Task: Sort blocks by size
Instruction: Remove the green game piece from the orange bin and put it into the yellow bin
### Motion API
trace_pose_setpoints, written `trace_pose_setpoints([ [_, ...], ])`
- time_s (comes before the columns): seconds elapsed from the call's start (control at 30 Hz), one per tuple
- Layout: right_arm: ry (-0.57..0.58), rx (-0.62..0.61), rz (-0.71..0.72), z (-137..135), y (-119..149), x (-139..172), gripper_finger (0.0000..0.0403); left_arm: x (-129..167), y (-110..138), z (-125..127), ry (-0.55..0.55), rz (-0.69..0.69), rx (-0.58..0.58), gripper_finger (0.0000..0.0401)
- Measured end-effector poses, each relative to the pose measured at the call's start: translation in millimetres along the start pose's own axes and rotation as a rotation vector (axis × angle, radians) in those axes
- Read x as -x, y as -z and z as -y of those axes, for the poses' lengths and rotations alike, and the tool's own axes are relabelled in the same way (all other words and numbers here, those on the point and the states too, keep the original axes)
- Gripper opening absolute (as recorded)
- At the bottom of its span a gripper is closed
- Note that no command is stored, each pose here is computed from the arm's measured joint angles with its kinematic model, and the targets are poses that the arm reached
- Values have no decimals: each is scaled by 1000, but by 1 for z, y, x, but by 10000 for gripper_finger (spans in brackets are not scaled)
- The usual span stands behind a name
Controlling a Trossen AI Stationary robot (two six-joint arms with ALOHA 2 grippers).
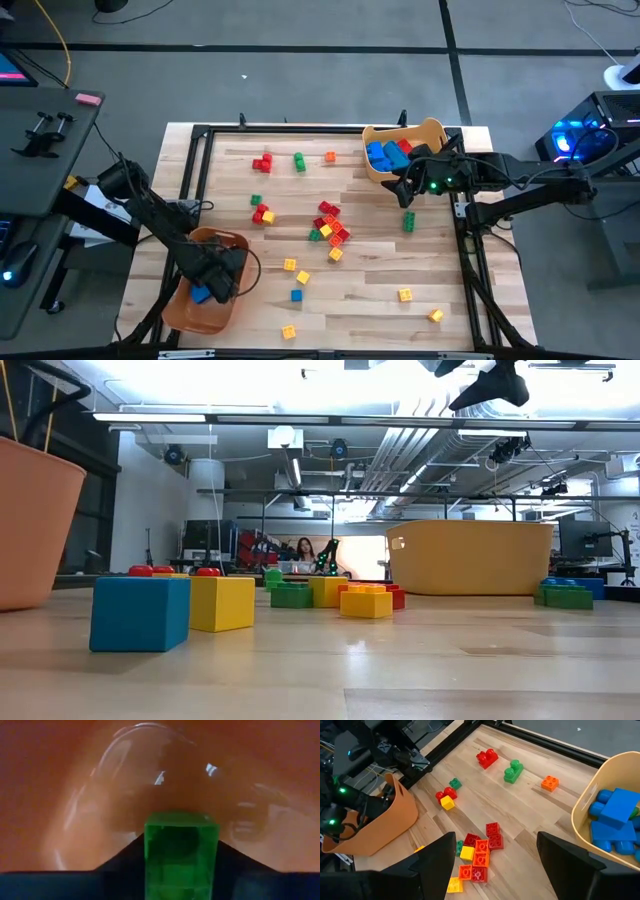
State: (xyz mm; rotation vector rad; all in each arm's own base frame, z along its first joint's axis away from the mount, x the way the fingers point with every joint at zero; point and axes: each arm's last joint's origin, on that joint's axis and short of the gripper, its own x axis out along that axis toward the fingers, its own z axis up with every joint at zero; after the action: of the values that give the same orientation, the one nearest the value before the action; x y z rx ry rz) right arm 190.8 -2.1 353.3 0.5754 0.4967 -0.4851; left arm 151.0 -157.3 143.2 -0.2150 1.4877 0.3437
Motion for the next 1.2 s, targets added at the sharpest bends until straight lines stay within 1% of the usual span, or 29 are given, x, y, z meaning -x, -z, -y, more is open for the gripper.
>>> trace_pose_setpoints([
  [0.03,0,0,0,0,0,0,275,2,-1,1,7,-2,6,101],
  [0.2,1,14,0,0,0,0,275,20,-3,2,28,-1,28,102],
  [0.27,1,18,0,0,0,0,275,30,-3,-1,13,2,38,102],
  [0.37,1,19,0,0,0,0,275,53,-3,-10,-9,35,39,102],
  [0.47,0,20,0,0,0,0,275,80,-2,-21,16,75,47,102],
  [0.6,0,22,0,0,0,0,275,126,-8,-38,123,202,101,102],
  [0.7,0,26,0,0,0,0,275,162,-21,-53,187,401,165,102],
  [0.73,-1,26,1,0,0,0,275,173,-28,-58,189,478,183,102],
  [0.8,-3,24,8,0,-1,1,275,190,-44,-67,149,616,193,102],
  [0.9,-27,21,46,-2,-4,4,275,203,-77,-78,59,772,152,102],
  [1.0,-81,17,114,-4,-10,11,275,201,-123,-85,5,871,90,102],
  [1.13,-144,6,218,-4,-19,25,275,191,-187,-100,-26,1001,23,102],
  [1.2,-141,3,280,-3,-22,32,275,183,-220,-111,-22,1087,10,102],
])
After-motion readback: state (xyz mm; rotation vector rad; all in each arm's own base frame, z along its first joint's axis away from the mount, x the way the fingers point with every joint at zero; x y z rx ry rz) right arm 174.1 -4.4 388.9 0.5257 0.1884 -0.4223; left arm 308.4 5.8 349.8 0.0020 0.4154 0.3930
